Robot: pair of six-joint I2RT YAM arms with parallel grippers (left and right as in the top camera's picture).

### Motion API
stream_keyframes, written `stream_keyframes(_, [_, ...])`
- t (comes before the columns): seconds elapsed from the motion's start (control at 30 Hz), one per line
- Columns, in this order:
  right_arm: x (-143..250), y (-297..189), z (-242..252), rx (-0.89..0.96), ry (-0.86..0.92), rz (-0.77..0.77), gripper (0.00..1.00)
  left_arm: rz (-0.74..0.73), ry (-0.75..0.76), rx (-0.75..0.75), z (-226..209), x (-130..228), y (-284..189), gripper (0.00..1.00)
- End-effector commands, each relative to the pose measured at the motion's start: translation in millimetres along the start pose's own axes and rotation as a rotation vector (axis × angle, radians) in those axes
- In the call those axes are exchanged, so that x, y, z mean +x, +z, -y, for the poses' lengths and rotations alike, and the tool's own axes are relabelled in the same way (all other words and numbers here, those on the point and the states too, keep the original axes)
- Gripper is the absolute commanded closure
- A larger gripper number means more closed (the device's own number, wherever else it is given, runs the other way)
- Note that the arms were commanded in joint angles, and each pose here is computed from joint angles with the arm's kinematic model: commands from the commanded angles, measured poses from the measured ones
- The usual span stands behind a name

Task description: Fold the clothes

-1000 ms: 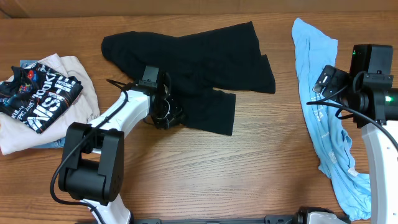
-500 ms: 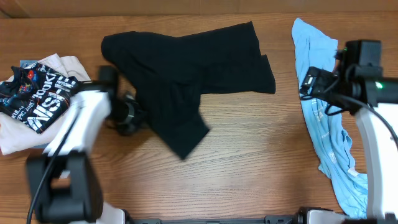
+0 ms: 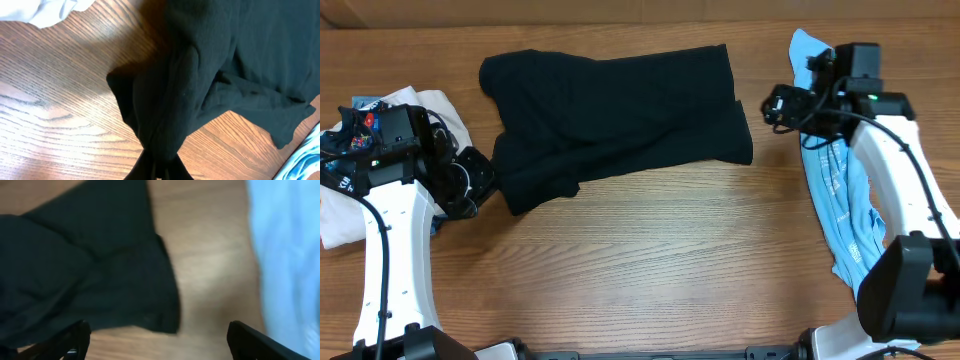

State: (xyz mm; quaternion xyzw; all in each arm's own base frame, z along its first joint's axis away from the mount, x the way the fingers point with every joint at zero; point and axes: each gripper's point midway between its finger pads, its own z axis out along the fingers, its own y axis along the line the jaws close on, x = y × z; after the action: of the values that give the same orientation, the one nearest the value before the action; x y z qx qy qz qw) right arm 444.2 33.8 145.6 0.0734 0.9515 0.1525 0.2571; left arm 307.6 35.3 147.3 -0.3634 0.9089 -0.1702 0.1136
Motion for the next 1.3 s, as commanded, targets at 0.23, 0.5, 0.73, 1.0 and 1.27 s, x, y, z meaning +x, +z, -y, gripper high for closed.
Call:
stream_keyframes(0.23, [-18,95,-12,0.082,-0.063,0.094,0.15,-0.011,0.024,-0.031,-4,4,1,0.96])
stream_keyframes(0.5, [-3,145,2,0.084,-0.038,0.059,0.18,-0.004,0.023,-0.042,-6,2,1,0.96])
stream_keyframes(0.73, [2,156,4,0.075,-0.036,0.050,0.60,0.011,0.028,-0.037,-5,-1,1,0.96])
stream_keyframes(1.0, [1,157,4,0.074,-0.034,0.053,0.68,0.011,0.028,-0.037,-5,-1,1,0.96])
stream_keyframes(1.27, [1,158,4,0.074,-0.035,0.053,0.96,0.011,0.028,-0.037,-5,-1,1,0.96])
